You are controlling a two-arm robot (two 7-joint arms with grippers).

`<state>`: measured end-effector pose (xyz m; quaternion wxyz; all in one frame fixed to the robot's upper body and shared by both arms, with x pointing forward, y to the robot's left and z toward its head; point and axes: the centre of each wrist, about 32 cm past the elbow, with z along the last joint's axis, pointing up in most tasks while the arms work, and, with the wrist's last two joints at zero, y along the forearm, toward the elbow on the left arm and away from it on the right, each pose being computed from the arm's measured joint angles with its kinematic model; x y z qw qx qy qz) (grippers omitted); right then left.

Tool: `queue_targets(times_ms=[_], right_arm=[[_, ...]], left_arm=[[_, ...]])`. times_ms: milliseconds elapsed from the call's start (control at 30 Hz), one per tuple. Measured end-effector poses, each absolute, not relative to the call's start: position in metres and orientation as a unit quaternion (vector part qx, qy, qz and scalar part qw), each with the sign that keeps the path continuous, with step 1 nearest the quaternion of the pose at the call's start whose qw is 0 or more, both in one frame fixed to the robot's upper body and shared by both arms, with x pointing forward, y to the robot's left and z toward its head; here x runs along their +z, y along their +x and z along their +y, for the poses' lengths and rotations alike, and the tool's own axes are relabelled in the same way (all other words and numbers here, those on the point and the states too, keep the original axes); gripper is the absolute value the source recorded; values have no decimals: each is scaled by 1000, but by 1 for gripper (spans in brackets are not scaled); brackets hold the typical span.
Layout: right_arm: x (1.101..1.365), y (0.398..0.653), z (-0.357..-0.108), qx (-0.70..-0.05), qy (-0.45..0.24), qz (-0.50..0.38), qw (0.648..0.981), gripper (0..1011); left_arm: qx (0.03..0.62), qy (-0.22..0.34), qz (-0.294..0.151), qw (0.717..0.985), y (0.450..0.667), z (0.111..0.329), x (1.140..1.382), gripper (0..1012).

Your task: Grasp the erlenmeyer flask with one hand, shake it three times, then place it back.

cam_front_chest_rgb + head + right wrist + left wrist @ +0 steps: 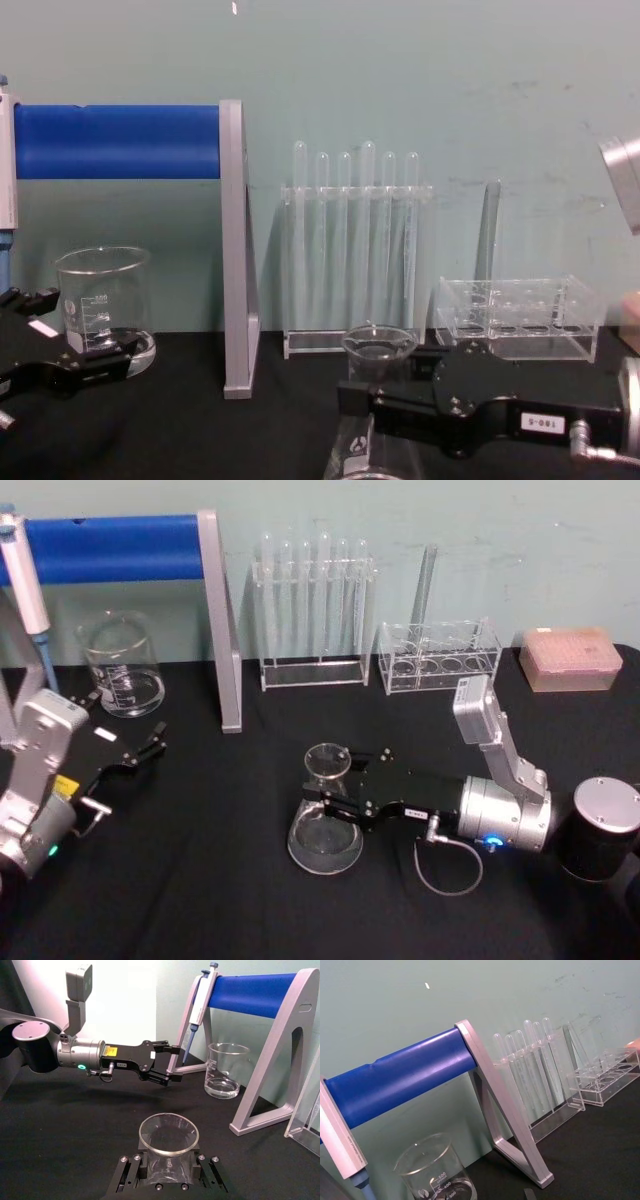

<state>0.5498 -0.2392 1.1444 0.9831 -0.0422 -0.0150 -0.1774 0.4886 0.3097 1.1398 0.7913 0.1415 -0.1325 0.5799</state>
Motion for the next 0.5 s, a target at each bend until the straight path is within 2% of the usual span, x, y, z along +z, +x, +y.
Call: queue_targets(times_ms=[300, 500], right_arm=[[1144, 550, -239, -178, -42, -15, 983, 450], [1148, 545, -242, -202, -30, -5, 979, 450]], left_arm=[[580, 141, -132, 791, 489, 310, 1140, 1001], [580, 141, -132, 791, 489, 310, 1140, 1001]])
